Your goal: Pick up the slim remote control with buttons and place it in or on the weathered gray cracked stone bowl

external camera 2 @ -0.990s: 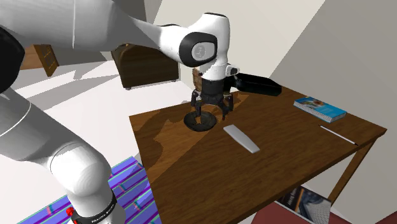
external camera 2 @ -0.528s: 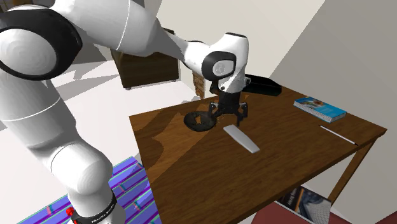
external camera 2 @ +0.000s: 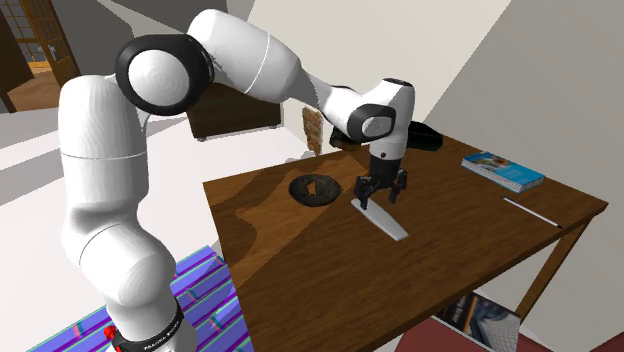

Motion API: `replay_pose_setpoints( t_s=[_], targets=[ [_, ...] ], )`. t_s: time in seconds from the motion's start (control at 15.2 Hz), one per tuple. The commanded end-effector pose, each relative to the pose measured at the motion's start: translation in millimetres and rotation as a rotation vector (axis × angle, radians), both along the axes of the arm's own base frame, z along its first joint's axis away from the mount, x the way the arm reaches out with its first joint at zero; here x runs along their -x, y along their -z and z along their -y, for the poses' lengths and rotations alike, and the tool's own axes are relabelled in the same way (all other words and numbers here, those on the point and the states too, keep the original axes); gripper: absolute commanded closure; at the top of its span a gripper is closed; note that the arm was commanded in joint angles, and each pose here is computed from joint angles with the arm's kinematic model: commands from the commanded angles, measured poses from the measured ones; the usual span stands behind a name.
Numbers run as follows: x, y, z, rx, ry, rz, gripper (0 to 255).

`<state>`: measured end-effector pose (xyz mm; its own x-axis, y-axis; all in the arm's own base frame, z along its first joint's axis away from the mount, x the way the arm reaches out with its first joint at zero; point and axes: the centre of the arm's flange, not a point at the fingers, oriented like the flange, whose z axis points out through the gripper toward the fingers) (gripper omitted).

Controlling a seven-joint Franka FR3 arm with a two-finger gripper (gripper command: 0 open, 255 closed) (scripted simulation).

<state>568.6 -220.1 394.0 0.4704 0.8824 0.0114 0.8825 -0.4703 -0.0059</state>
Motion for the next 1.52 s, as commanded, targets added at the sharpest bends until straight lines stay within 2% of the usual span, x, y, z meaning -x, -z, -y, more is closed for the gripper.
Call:
replay_pose_setpoints(
  t_s=[0.0, 0.07, 0.59, 1.12, 1.19, 1.45],
  targets=[
    [-20, 18, -2, 0.001, -0.087, -0.002, 0],
    [-31, 26, -3, 0.002, -0.128, -0.003, 0],
    [-32, 67, -3, 0.003, -0.132, -0.003, 0],
    [-32, 66, -3, 0.003, -0.132, -0.003, 0],
    [-32, 66, -3, 0.003, -0.132, -0.003, 255],
    [-32, 66, -3, 0.003, -0.132, -0.003, 255]
  ],
)
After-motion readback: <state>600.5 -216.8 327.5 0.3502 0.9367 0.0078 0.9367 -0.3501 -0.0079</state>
